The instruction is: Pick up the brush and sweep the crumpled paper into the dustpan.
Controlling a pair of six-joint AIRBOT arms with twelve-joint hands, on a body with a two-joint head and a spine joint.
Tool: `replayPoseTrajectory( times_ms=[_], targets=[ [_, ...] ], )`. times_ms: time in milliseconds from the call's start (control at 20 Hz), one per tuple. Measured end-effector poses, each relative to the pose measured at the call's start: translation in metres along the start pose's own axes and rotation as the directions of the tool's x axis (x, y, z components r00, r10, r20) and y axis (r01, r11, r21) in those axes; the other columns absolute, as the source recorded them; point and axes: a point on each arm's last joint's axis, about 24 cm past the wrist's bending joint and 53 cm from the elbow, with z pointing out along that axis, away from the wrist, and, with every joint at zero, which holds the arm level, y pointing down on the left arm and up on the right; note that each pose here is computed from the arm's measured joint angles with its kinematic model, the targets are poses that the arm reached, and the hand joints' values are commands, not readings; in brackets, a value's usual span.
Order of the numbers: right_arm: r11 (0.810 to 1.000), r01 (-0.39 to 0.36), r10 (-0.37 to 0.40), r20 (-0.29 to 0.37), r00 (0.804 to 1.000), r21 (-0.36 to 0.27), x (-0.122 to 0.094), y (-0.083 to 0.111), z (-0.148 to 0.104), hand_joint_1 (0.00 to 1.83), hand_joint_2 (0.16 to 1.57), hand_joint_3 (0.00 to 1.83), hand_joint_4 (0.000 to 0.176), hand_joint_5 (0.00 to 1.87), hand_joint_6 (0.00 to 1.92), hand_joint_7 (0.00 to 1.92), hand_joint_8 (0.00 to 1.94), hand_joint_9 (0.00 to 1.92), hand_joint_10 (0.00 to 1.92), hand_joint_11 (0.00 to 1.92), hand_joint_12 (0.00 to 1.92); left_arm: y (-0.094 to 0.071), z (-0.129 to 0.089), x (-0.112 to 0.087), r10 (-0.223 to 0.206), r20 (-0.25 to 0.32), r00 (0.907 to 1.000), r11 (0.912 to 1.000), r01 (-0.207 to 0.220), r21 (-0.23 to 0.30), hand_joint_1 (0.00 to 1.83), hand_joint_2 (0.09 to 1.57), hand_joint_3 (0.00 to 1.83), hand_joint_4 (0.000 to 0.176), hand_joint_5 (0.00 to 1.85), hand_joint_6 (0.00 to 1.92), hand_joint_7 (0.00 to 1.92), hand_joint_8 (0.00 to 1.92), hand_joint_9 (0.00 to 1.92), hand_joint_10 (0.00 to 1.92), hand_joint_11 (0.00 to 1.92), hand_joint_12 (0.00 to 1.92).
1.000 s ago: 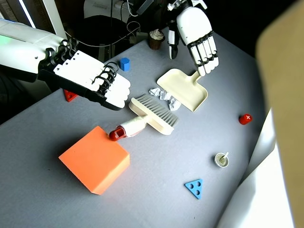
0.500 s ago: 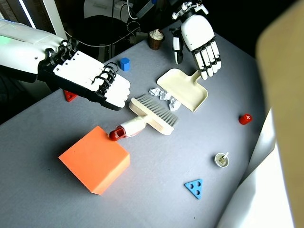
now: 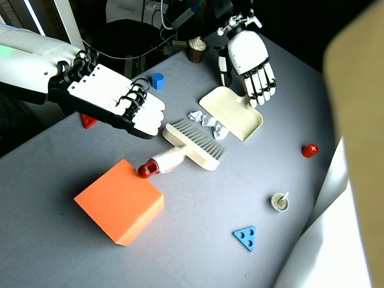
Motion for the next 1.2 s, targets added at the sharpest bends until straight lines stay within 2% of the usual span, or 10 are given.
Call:
replayPoseTrajectory(
  times_ms=[100, 400, 600, 800, 1000, 1100, 1200],
  targets=[
    [1.0, 0.0, 0.0, 0.0, 1.0, 0.0, 0.0, 0.0, 0.0, 0.0, 0.97, 0.0, 0.0, 0.17, 0.0, 0.2, 0.0, 0.2, 0.0, 0.21, 0.02, 0.001, 0.003, 0.0, 0.0, 0.008, 1.0, 1.0, 0.0, -0.004, 0.96, 1.1, 0.0, 0.0, 0.45, 0.03, 0.27, 0.01, 0.22, 0.01, 0.01, 0.56],
    [1.0, 0.0, 0.0, 0.0, 1.0, 0.0, 0.0, 0.0, 0.0, 0.0, 0.98, 0.0, 0.0, 0.15, 0.0, 0.18, 0.0, 0.18, 0.0, 0.2, 0.01, 0.001, 0.001, -0.006, 0.011, 0.015, 0.9998, 0.9999, -0.011, 0.003, 0.94, 1.11, 0.0, 0.0, 0.46, 0.01, 0.27, 0.0, 0.22, 0.01, 0.01, 0.56],
    [1.0, -0.001, 0.001, 0.0, 1.0, 0.001, 0.0, 0.0, 0.0, 0.0, 0.97, 0.0, 0.0, 0.14, 0.0, 0.16, 0.0, 0.16, 0.0, 0.19, 0.01, 0.006, -0.001, -0.022, 0.004, 0.037, 0.9993, 1.0, -0.004, -0.002, 0.94, 1.1, 0.0, 0.0, 0.5, 0.01, 0.27, 0.01, 0.22, 0.01, 0.01, 0.52],
    [1.0, 0.0, 0.0, 0.0, 1.0, 0.0, 0.0, 0.0, 0.0, 0.0, 0.98, 0.0, 0.0, 0.17, 0.01, 0.19, 0.01, 0.19, 0.01, 0.22, 0.02, 0.011, 0.005, -0.024, -0.007, 0.04, 0.9992, 0.9999, 0.007, -0.008, 0.94, 1.11, 0.0, 0.0, 0.49, 0.0, 0.23, 0.0, 0.18, 0.0, 0.0, 0.51],
    [1.0, 0.0, 0.0, 0.0, 1.0, 0.0, 0.0, 0.0, 0.0, 0.0, 0.99, 0.0, 0.0, 0.16, 0.01, 0.19, 0.01, 0.18, 0.01, 0.19, 0.01, 0.006, 0.012, -0.013, -0.006, 0.02, 0.9998, 1.0, 0.006, 0.001, 0.98, 1.09, 0.0, 0.0, 0.5, 0.0, 0.26, 0.0, 0.21, 0.01, 0.0, 0.57],
    [1.0, -0.001, 0.001, 0.0, 1.0, 0.0, 0.0, 0.0, 0.0, 0.0, 0.99, 0.0, 0.0, 0.18, 0.01, 0.2, 0.01, 0.19, 0.01, 0.21, 0.01, 0.003, 0.014, -0.004, -0.009, -0.002, 1.0, 0.9999, 0.009, 0.008, 0.97, 1.09, 0.0, 0.0, 0.51, 0.01, 0.26, 0.0, 0.21, 0.0, 0.0, 0.56],
    [1.0, 0.0, 0.0, 0.0, 1.0, 0.0, 0.0, 0.0, 0.0, 0.0, 0.99, 0.0, 0.0, 0.16, 0.0, 0.18, 0.0, 0.18, 0.0, 0.2, 0.01, 0.005, 0.014, -0.004, -0.009, 0.0, 1.0, 1.0, 0.009, 0.003, 0.95, 1.12, 0.01, 0.0, 0.52, 0.0, 0.25, 0.0, 0.19, 0.0, 0.0, 0.51]
  ],
)
